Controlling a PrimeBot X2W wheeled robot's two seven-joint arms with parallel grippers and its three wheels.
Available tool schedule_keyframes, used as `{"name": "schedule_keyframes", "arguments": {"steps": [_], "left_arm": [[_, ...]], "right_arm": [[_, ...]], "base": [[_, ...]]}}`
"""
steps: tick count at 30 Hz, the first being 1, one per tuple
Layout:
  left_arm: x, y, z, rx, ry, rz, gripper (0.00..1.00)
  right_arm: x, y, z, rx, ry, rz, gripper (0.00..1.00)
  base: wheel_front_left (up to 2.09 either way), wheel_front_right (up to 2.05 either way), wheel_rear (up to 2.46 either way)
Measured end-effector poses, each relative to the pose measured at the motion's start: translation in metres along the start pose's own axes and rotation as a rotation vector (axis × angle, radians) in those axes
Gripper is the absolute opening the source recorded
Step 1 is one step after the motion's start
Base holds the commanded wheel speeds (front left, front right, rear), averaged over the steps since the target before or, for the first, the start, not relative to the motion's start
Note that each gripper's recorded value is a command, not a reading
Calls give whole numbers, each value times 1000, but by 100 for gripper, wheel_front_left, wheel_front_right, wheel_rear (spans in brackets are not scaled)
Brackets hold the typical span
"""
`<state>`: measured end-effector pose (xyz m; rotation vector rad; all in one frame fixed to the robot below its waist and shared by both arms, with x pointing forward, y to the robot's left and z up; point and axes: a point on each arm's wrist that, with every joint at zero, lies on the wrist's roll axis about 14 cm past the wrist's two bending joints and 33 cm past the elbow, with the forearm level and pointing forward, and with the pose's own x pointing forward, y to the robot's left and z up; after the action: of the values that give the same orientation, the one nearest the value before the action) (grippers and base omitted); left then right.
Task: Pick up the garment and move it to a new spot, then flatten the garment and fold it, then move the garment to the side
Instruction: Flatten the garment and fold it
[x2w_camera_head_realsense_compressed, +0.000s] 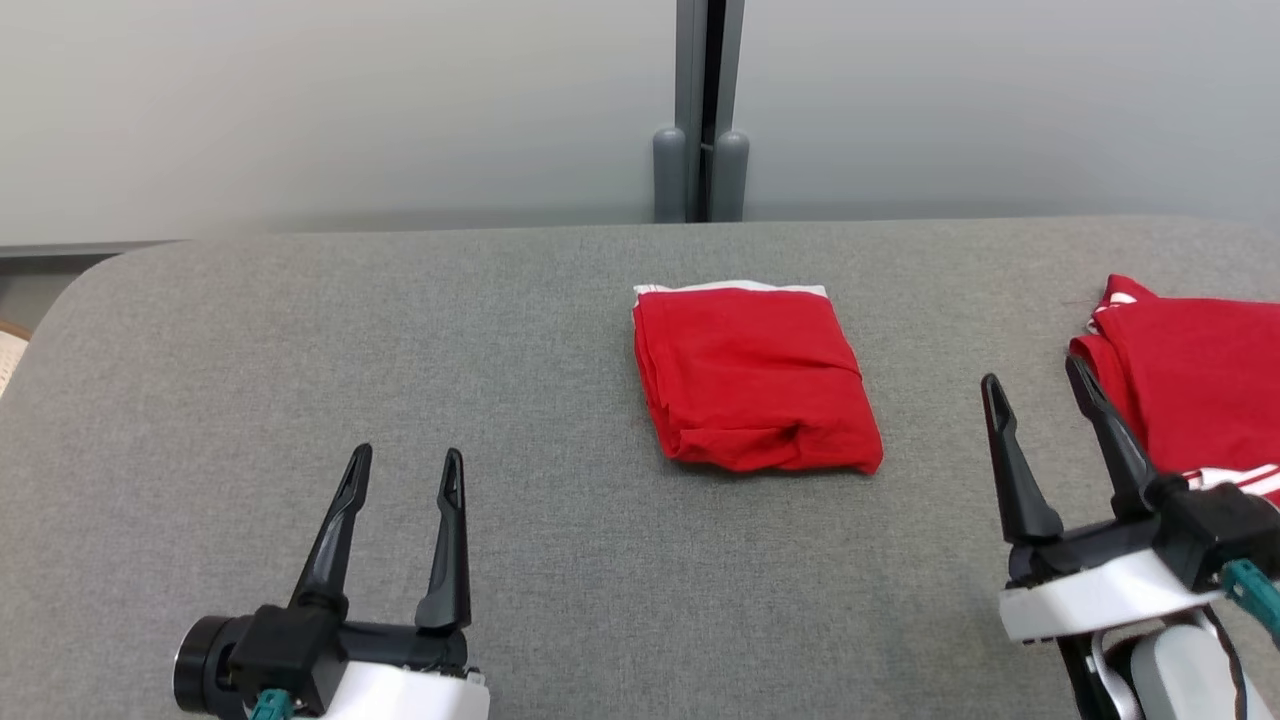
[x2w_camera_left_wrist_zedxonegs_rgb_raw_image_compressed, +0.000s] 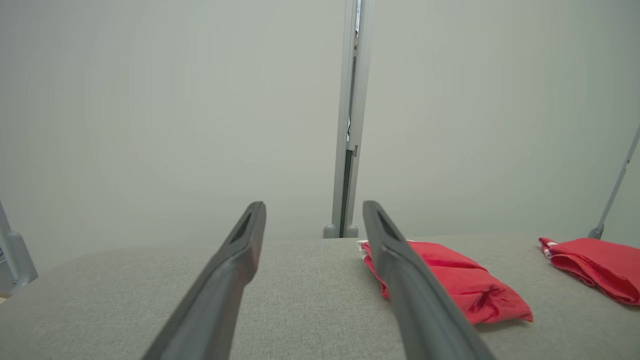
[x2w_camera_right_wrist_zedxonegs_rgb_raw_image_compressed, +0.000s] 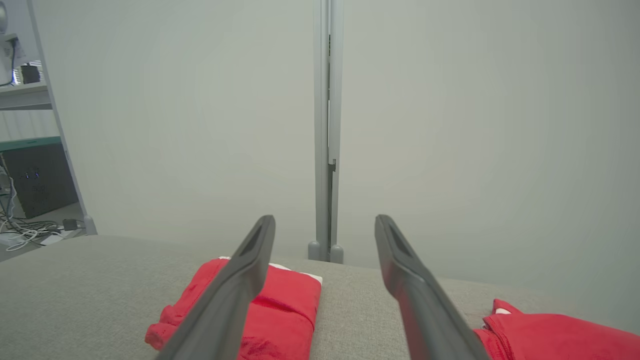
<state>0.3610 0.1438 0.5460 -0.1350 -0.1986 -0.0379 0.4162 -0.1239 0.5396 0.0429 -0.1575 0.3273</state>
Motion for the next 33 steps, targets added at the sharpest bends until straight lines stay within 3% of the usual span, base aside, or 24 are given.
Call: {"name": "schedule_keyframes", "arguments": {"steps": [7, 15, 33], "left_arm": [[-24, 1, 11, 17, -23, -13, 100], [-50, 16, 0, 79, 24, 44, 100], [-71, 28, -41, 85, 164, 88, 100]], "right_arm": [[-41, 6, 18, -27, -56, -71, 100], [-77, 8, 1, -25, 6, -113, 100], [-87, 19, -17, -16, 67, -95, 100]], "base": [[0, 0, 0], [0, 0, 0], [0, 0, 0]]}}
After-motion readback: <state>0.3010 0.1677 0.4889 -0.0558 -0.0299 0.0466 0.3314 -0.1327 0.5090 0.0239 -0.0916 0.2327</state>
